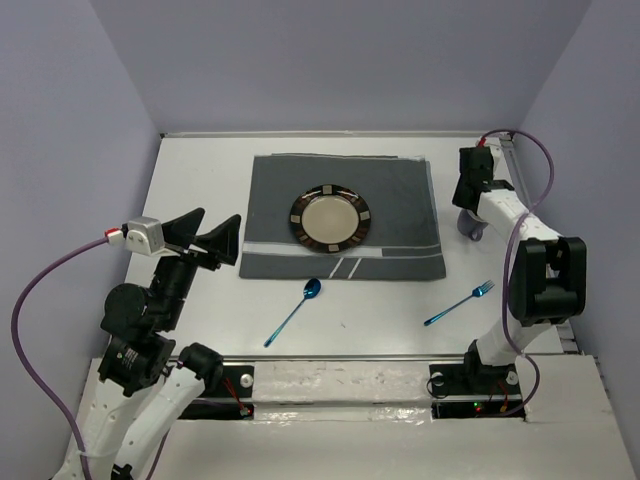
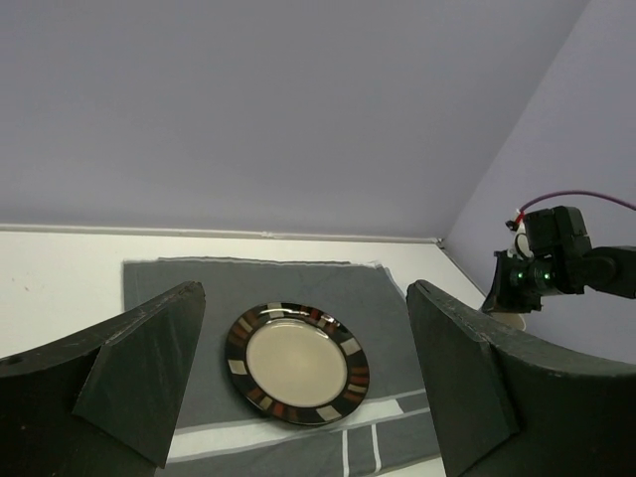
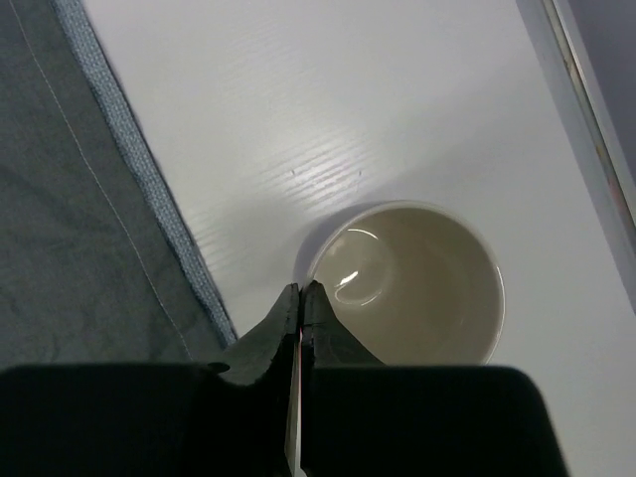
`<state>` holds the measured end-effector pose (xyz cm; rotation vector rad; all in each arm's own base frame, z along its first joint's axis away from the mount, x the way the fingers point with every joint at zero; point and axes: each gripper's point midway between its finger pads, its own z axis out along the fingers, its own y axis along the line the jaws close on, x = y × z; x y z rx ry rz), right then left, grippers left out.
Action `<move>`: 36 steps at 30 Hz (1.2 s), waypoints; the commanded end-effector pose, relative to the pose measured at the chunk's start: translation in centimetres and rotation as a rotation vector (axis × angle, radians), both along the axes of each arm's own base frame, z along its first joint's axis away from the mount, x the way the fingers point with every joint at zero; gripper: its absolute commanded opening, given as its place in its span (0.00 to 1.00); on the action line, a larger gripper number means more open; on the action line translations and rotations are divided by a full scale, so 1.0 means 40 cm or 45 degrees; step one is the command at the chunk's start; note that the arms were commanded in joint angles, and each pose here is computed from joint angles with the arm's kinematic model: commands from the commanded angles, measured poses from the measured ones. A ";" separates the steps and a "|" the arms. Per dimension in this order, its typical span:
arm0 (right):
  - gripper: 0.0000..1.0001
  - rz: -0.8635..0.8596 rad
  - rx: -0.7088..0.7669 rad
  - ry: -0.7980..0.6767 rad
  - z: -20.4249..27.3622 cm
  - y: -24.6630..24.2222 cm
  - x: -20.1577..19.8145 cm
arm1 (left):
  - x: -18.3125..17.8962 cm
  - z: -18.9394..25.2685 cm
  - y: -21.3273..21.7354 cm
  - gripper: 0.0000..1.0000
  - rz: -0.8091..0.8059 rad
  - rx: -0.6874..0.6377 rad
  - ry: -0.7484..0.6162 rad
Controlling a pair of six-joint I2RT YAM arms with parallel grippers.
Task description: Set the dinner table for one person
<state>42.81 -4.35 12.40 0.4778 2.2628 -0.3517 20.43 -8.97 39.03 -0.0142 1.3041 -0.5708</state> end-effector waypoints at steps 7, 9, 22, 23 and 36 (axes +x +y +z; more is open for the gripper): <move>0.00 0.079 -0.031 -0.342 0.293 0.017 0.097 | -0.008 0.030 0.004 0.94 0.004 -0.012 -0.062; 0.00 0.126 -0.033 -0.362 0.324 0.054 0.106 | -0.006 0.029 0.004 0.93 0.006 -0.010 -0.060; 0.00 0.512 -0.102 -0.302 0.312 0.278 0.307 | 0.010 0.017 0.005 0.93 0.025 -0.001 -0.034; 0.00 0.523 -0.103 -0.285 0.297 0.295 0.319 | 0.011 0.016 0.004 0.93 0.025 0.000 -0.032; 0.00 0.620 -0.089 -0.228 0.230 0.358 0.431 | 0.031 0.001 0.005 0.93 0.044 0.017 -0.003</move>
